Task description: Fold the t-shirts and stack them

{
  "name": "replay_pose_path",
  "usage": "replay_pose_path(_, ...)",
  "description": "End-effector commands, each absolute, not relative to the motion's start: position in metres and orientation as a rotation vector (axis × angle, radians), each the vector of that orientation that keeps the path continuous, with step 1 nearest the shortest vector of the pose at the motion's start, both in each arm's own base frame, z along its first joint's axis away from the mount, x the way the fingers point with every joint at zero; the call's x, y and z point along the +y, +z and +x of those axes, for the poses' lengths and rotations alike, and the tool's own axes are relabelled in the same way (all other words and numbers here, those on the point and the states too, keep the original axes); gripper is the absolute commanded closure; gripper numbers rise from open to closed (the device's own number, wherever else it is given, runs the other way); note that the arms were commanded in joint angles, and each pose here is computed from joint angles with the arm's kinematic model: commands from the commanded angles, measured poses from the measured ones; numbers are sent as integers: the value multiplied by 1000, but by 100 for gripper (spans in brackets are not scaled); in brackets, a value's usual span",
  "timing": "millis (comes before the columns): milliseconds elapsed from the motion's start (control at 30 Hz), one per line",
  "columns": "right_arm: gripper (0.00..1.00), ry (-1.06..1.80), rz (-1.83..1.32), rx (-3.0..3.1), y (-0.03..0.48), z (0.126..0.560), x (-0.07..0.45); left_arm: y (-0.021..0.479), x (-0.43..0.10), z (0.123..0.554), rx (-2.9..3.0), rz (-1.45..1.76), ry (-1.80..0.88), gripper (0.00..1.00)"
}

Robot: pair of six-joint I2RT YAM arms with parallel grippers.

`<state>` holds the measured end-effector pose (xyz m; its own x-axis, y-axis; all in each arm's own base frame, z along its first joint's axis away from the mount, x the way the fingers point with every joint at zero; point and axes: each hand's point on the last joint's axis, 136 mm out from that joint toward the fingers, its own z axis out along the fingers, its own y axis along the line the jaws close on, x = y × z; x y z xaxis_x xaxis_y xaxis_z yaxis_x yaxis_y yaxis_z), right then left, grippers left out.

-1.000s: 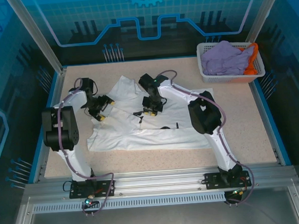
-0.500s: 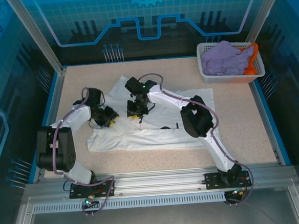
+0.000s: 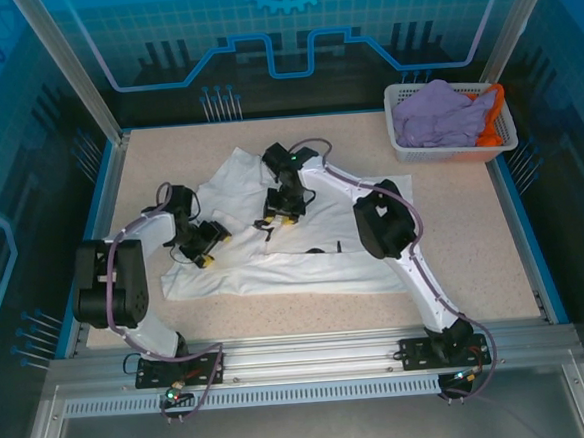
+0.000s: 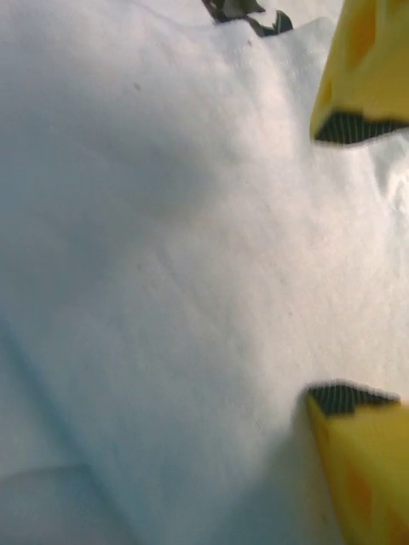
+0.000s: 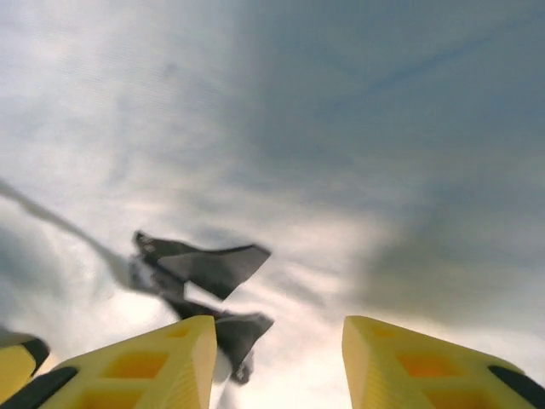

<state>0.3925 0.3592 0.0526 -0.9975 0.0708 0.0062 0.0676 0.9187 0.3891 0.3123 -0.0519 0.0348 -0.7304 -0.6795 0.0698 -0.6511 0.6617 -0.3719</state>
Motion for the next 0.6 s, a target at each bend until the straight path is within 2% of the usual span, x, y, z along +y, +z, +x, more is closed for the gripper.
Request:
replay_pose_path(0, 53, 686, -17, 2918, 127, 383, 352, 79, -46, 318, 2748, -1066, -568, 14)
replay_pose_path(67, 53, 687, -47, 2909, 131, 362, 335, 101, -50, 315, 2727, -1030, -583, 14)
replay_pose_path(167, 50, 700, -55, 2933, 126, 323, 304, 108, -65, 295, 2752, -984, -612, 19)
replay_pose_path(267, 50, 708, -49, 3043, 101, 275, 267, 85, -86, 261, 2845, -1007, -645, 33)
replay_pose_path(333, 50, 649, -47, 3097, 84, 251, 244, 62, -92, 240, 2889, -1061, -645, 38)
replay_pose_path(400, 50, 620, -9, 3136, 69, 231, 223, 38, -91, 221, 2920, -1143, -617, 39)
replay_pose_path(567, 50, 542, 175, 3214, 25, 197, 178, 3, -61, 191, 2921, -1275, -346, 40)
